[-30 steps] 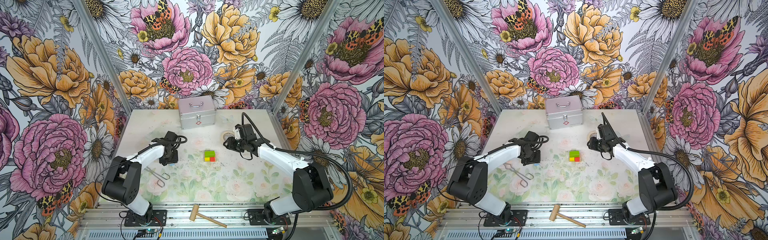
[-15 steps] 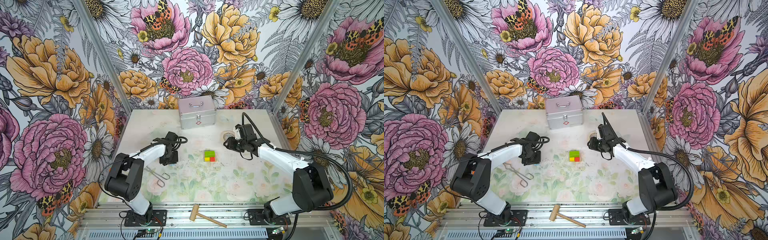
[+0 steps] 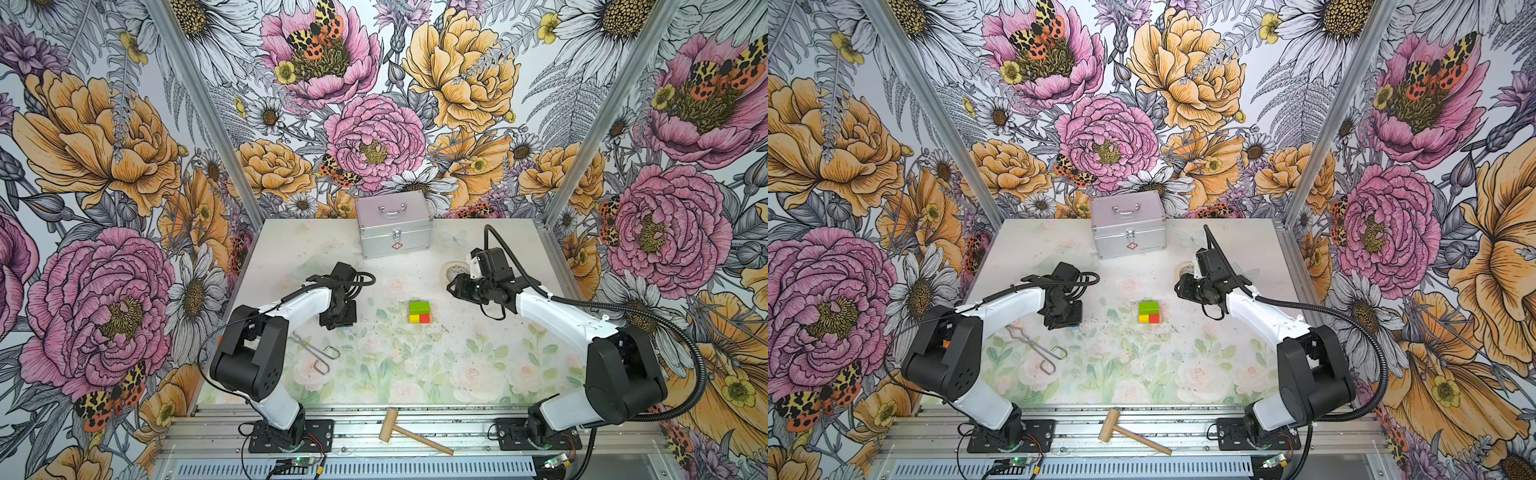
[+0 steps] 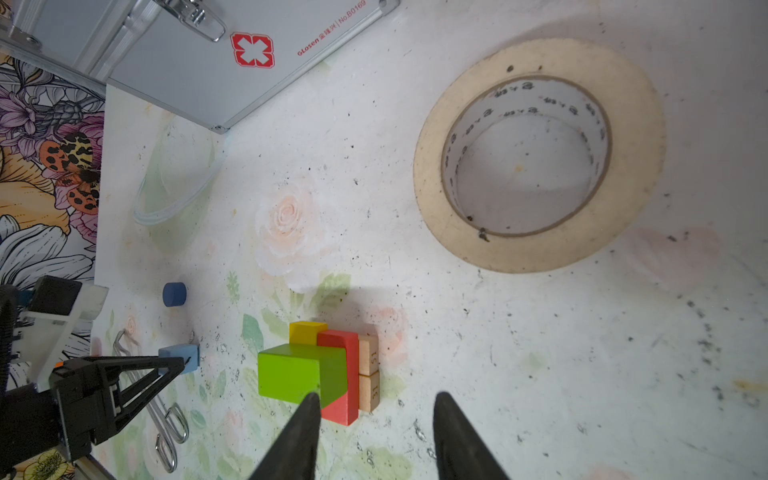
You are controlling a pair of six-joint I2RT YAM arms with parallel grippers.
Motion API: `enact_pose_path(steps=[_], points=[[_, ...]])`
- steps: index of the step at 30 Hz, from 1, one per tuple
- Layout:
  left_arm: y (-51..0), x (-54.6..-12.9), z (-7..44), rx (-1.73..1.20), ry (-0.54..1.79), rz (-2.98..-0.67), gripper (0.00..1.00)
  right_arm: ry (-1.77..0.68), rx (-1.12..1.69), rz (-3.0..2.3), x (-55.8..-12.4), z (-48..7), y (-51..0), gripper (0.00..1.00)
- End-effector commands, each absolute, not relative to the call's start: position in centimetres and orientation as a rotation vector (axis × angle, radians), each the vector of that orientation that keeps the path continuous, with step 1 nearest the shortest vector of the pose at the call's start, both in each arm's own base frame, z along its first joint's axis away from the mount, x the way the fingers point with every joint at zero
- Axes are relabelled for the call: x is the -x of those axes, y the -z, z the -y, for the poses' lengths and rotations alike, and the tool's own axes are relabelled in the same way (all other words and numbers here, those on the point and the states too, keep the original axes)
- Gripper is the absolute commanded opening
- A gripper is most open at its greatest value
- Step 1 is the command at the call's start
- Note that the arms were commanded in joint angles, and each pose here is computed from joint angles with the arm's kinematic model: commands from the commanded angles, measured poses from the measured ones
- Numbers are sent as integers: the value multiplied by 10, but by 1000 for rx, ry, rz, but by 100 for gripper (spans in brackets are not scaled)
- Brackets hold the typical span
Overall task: Build the wood block tower
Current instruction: 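Lower the left gripper and close it on the light-blue cube, then lift the light-blue cube and carry it over the stack with the left gripper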
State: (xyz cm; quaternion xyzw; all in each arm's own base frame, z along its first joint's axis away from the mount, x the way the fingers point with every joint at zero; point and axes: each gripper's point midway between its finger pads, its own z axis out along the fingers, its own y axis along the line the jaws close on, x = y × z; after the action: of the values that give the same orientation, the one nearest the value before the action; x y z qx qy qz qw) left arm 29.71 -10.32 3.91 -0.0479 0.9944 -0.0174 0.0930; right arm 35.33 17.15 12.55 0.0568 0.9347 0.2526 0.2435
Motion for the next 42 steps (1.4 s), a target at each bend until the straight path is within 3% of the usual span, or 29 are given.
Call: enact_pose_path(steps=[1, 5, 17, 29, 42], points=[[-57, -311, 109, 114, 70, -2897, 10, -683, -158, -2531, -353, -167, -130, 46], [-75, -315, 122, 67, 101, -2873, 0, -681, -155, -2529, -353, -167, -130, 46], [-138, -321, 202, -197, 266, -2808, 0, -667, -135, -2534, -351, -164, -127, 46], [-168, -310, 283, -583, 353, -2784, 0, -639, -164, -2507, -339, -141, -129, 46], [-160, -309, 316, -1106, 359, -2646, 0, -652, -228, -2470, -326, -116, -132, 47]])
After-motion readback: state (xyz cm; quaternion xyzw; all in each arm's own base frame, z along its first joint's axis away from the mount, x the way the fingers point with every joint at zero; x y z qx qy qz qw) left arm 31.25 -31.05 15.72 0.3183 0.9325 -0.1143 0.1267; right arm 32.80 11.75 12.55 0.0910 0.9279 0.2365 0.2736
